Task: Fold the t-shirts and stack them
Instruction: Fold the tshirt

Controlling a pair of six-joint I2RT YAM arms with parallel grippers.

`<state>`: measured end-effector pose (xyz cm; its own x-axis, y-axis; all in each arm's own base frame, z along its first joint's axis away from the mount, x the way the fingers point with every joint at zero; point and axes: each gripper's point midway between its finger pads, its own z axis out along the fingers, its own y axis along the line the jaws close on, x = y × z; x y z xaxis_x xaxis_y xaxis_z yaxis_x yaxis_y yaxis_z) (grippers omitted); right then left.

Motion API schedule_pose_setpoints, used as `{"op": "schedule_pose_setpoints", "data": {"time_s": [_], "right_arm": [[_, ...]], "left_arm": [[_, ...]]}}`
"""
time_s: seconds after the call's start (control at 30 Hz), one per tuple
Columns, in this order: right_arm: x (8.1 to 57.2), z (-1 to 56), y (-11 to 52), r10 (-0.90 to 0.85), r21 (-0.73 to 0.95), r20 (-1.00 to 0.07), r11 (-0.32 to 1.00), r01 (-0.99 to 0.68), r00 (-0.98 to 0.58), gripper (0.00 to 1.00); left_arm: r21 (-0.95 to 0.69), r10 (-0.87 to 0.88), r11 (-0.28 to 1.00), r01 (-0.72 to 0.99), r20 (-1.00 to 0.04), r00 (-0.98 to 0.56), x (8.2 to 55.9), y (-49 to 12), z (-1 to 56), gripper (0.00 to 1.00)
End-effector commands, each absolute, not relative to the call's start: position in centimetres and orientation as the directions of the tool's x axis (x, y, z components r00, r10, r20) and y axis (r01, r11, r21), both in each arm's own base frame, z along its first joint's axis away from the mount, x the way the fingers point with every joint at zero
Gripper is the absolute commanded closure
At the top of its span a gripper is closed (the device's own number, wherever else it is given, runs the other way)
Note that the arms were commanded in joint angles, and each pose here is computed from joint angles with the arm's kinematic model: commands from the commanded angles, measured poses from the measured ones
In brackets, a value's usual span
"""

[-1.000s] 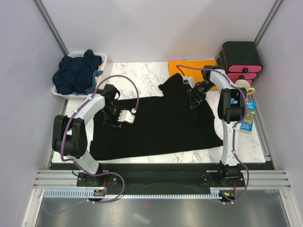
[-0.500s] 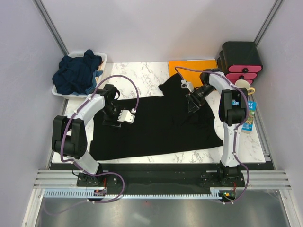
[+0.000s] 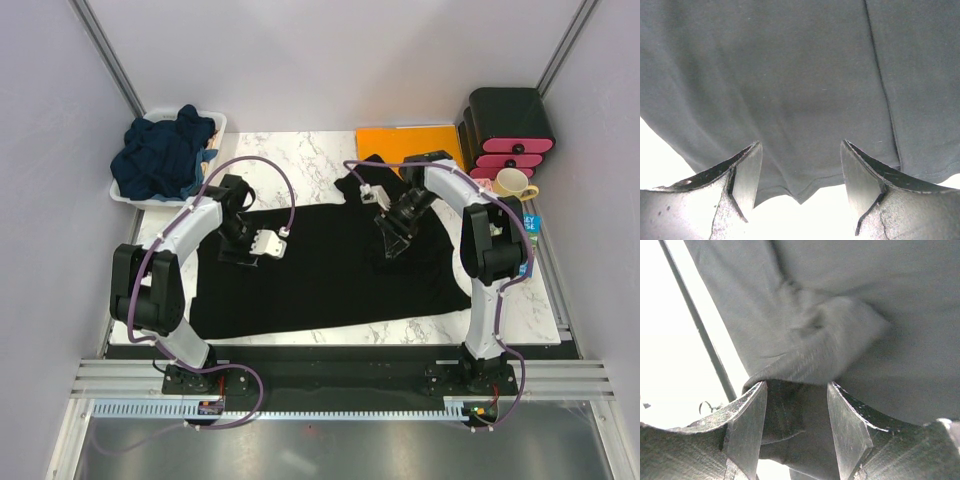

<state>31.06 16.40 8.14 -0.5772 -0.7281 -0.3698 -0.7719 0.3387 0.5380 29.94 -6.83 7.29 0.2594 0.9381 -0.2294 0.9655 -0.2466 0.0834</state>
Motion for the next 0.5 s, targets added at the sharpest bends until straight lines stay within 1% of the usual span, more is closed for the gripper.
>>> {"op": "schedule_pose_setpoints", "data": {"time_s": [0.0,0.03,0.2,0.47], "right_arm": [[25.8,9.5,16.0,-0.807,0.58,-0.287,0.281,-0.765,-0.515,0.41],[24.8,9.0,15.5,-0.826,0.586,-0.255,0.282,-0.76,-0.503,0.41],[23.5,7.9,14.2,-0.866,0.579,-0.197,0.276,-0.767,-0.46,0.42],[26.2,7.9,14.3,-0.87,0.507,-0.212,0.291,-0.811,-0.445,0.43]], "left_arm": [[0.112,0.929,-0.27,0.956,-0.229,0.289,31.0,-7.3,8.1,0.29],[0.108,0.93,-0.271,0.956,-0.228,0.29,31.0,-7.3,8.0,0.29],[0.105,0.929,-0.271,0.957,-0.233,0.289,31.2,-7.4,7.9,0.29],[0.099,0.927,-0.27,0.958,-0.244,0.286,31.1,-7.6,7.6,0.29]]}}
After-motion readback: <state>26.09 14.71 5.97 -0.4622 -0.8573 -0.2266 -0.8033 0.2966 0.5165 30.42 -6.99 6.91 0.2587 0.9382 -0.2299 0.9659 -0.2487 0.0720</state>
